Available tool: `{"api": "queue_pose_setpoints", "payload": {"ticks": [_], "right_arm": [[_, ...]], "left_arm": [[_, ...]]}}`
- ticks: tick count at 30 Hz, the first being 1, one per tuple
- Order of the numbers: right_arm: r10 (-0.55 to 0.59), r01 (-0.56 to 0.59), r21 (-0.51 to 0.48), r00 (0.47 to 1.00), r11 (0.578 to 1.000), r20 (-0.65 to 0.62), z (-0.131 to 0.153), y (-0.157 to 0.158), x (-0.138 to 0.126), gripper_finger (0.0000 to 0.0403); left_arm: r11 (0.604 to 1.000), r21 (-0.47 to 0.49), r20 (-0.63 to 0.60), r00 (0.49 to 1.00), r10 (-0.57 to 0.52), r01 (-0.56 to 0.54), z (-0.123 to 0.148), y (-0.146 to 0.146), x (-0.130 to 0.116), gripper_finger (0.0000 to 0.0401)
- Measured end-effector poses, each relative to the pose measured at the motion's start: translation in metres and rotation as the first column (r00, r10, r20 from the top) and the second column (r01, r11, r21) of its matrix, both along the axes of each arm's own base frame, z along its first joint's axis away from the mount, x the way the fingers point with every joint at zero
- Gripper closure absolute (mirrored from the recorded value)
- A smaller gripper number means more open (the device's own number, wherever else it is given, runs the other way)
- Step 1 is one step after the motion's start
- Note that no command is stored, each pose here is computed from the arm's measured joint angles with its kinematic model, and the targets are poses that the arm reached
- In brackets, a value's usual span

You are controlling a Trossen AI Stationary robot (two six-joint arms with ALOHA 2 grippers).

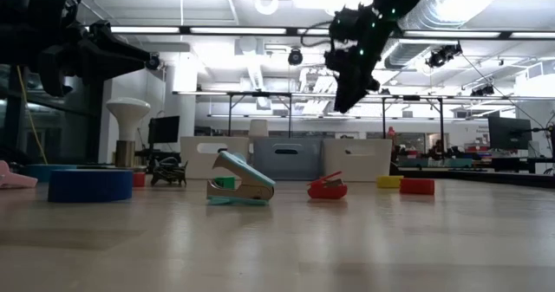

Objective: Pick and place Stapler, Stapler remover, tape
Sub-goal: Put the light blue tape into the right white bin

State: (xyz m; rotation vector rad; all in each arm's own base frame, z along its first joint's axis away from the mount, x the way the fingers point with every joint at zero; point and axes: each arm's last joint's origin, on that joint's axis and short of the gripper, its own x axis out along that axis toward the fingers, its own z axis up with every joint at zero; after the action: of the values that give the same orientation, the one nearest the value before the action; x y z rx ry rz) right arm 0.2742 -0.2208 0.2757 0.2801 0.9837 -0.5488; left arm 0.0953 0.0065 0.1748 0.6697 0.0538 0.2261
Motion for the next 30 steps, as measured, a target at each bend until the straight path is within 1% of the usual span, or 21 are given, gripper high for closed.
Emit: {"api": "queue_pose_setpoints", "payload": {"ticks": [3, 6, 8, 10, 13, 19, 21, 24, 27, 30], "right_arm": [[0.041, -0.040, -0.010, 0.999, 0.999, 0.005, 0.002, 0.016, 0.001, 0.0247], [0.059, -0.060, -0.027, 0.998, 0.998, -0.030, -0.005, 0.034, -0.004, 0.0247], [0.069, -0.070, -0.040, 0.997, 0.997, -0.025, -0.009, 0.048, -0.009, 0.0247], [0.079, -0.079, -0.050, 0.997, 0.996, 0.008, -0.012, 0.062, -0.015, 0.0247], [0.096, -0.089, -0.077, 0.991, 0.993, 0.092, -0.018, 0.083, -0.025, 0.0247], [0.155, -0.125, -0.138, 0.959, 0.983, 0.235, -0.030, 0.121, -0.049, 0.0247], [0.165, -0.126, -0.161, 0.952, 0.979, 0.258, -0.033, 0.130, -0.057, 0.0247], [0.186, -0.137, -0.182, 0.938, 0.974, 0.294, -0.035, 0.141, -0.067, 0.0247], [0.213, -0.154, -0.194, 0.918, 0.969, 0.334, -0.034, 0.151, -0.073, 0.0247], [0.251, -0.182, -0.214, 0.898, 0.960, 0.362, -0.034, 0.159, -0.077, 0.0247]], "left_arm": [[1.000, 0.000, 0.000, 1.000, 0.001, -0.001, 0.000, 0.000, 0.000, 0.0238], [1.000, -0.002, 0.000, 1.000, 0.000, 0.000, 0.000, 0.000, 0.000, 0.0238], [1.000, -0.019, 0.004, 1.000, 0.000, 0.000, 0.000, 0.000, 0.000, 0.0238], [0.999, -0.033, 0.006, 1.000, 0.000, 0.000, 0.000, 0.000, 0.000, 0.0238], [0.999, -0.033, 0.004, 1.000, 0.000, 0.000, 0.000, 0.000, 0.000, 0.0238], [0.998, -0.068, 0.015, 1.000, 0.001, 0.000, 0.000, 0.000, 0.000, 0.0238], [0.997, -0.077, 0.015, 1.000, 0.024, -0.023, 0.001, 0.001, -0.001, 0.0238], [0.991, -0.090, 0.023, 0.995, 0.099, -0.096, 0.008, 0.003, -0.003, 0.0238], [0.984, -0.107, 0.056, 0.987, 0.151, -0.144, 0.022, 0.004, -0.005, 0.0238], [0.976, -0.118, 0.018, 0.982, 0.186, -0.183, 0.035, 0.005, -0.006, 0.0238]]}}
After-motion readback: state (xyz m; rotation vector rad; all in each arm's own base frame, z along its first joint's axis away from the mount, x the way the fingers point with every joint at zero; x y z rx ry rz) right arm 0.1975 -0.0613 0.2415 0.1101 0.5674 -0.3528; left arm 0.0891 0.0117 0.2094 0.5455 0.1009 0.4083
